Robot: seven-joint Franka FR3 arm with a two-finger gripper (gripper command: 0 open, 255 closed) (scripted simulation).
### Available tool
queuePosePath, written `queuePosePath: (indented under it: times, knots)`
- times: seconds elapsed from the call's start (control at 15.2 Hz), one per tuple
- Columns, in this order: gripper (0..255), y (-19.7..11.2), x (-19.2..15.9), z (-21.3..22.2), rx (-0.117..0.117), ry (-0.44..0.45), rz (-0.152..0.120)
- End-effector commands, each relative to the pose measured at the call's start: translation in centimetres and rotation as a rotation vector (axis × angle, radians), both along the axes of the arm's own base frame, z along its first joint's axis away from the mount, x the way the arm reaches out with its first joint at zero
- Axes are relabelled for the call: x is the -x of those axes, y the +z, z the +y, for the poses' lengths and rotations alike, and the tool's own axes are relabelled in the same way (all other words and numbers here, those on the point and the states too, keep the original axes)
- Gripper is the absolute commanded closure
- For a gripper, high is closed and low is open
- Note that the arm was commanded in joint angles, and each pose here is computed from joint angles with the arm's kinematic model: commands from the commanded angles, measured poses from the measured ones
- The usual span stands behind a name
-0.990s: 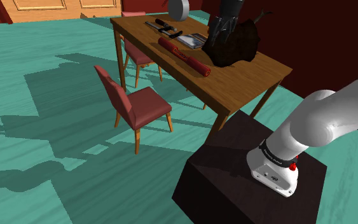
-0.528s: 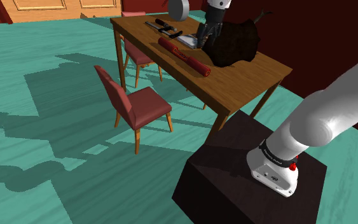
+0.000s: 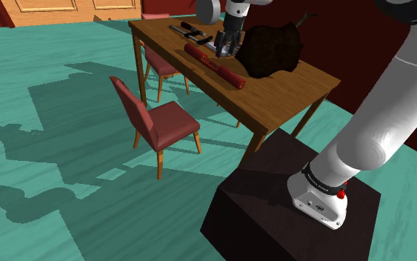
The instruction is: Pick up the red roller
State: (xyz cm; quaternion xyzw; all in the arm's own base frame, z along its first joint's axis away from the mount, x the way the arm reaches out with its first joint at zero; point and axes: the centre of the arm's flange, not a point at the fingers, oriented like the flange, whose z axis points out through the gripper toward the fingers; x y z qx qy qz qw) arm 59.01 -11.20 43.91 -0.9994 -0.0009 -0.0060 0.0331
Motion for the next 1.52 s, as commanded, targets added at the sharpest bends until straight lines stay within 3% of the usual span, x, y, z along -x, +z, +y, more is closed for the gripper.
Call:
queuePosePath:
  times: [0.0, 0.33, 0.99, 1.06, 1.45]
  knots:
    - [0, -1.8, -2.4, -0.8, -0.003, 0.007, 0.001]
    - [0, -5.1, -7.8, -2.7, -0.012, 0.022, 0.002]
    - [0, -9.1, -7.8, -2.7, -0.012, 0.022, 0.002]
    - [255, -9.1, -7.8, -2.7, -0.012, 0.022, 0.002]
    - [255, -9.1, -7.8, -2.7, -0.012, 0.022, 0.002]
